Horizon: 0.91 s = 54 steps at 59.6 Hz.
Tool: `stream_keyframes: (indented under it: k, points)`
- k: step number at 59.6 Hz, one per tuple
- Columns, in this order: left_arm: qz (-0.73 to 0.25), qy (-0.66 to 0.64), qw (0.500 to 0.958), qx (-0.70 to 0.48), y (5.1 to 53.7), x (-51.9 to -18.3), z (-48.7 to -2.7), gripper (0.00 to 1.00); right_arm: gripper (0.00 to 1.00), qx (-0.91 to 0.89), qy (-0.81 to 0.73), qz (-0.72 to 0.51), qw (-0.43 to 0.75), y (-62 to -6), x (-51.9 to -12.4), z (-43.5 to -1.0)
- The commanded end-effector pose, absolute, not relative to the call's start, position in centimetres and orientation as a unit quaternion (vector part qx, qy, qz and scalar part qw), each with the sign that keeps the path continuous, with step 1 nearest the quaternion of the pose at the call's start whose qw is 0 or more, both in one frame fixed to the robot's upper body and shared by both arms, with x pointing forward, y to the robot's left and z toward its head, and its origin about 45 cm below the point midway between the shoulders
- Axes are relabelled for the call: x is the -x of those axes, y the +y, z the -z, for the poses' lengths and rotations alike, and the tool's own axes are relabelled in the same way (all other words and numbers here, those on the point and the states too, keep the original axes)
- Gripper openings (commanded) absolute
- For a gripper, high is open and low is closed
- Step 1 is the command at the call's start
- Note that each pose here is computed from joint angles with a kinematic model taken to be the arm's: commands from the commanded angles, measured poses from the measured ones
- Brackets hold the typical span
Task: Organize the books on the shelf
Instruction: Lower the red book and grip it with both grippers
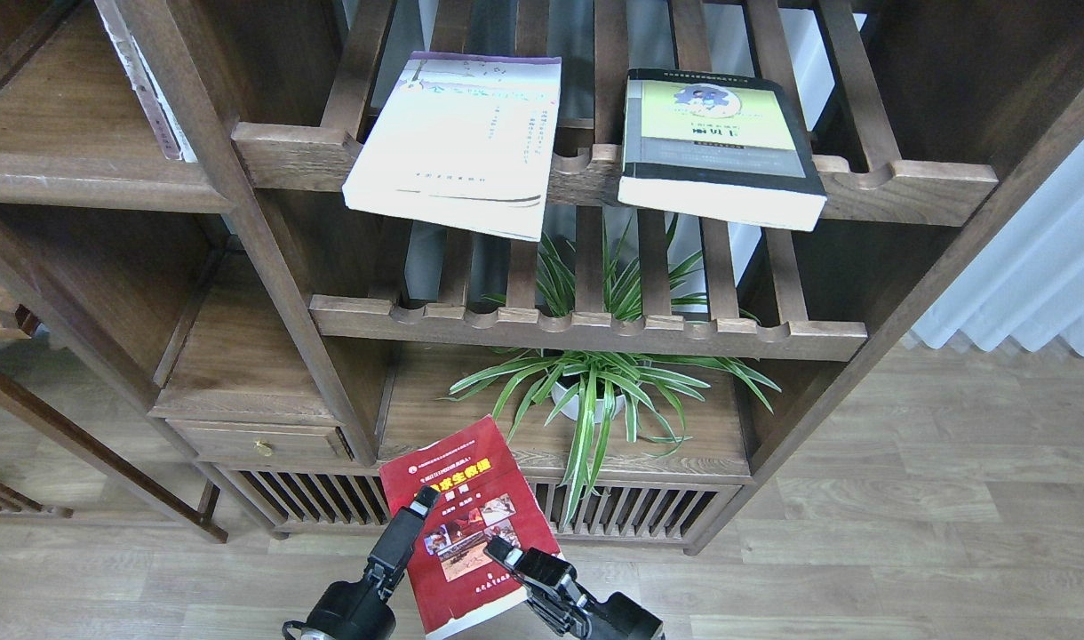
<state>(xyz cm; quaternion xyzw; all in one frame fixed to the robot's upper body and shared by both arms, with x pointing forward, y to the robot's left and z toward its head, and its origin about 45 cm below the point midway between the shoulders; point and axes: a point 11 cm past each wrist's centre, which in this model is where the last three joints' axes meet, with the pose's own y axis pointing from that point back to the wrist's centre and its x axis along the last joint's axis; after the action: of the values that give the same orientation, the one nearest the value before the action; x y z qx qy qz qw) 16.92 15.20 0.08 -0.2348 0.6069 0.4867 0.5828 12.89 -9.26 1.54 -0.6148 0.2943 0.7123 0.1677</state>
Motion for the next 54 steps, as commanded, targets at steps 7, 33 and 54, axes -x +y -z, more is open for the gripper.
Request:
stream_keyframes:
  k: [7,33,54]
  points:
    - [-0.469,0.622,0.590,0.213,14.0,-15.6,0.2,0.69,0.06,0.610,0.293,-0.717,0.164,-9.1,-12.2,-1.3]
    - [-0.464,0.622,0.596,0.207,14.0,-15.8,0.1,0.08,0.08,0.605,0.293,-0.723,0.158,-9.2,-11.6,-1.0]
    - [-0.481,0.601,0.612,0.184,17.8,-16.0,0.1,0.06,0.10,0.602,0.307,-0.721,0.155,-10.0,-11.9,-0.3]
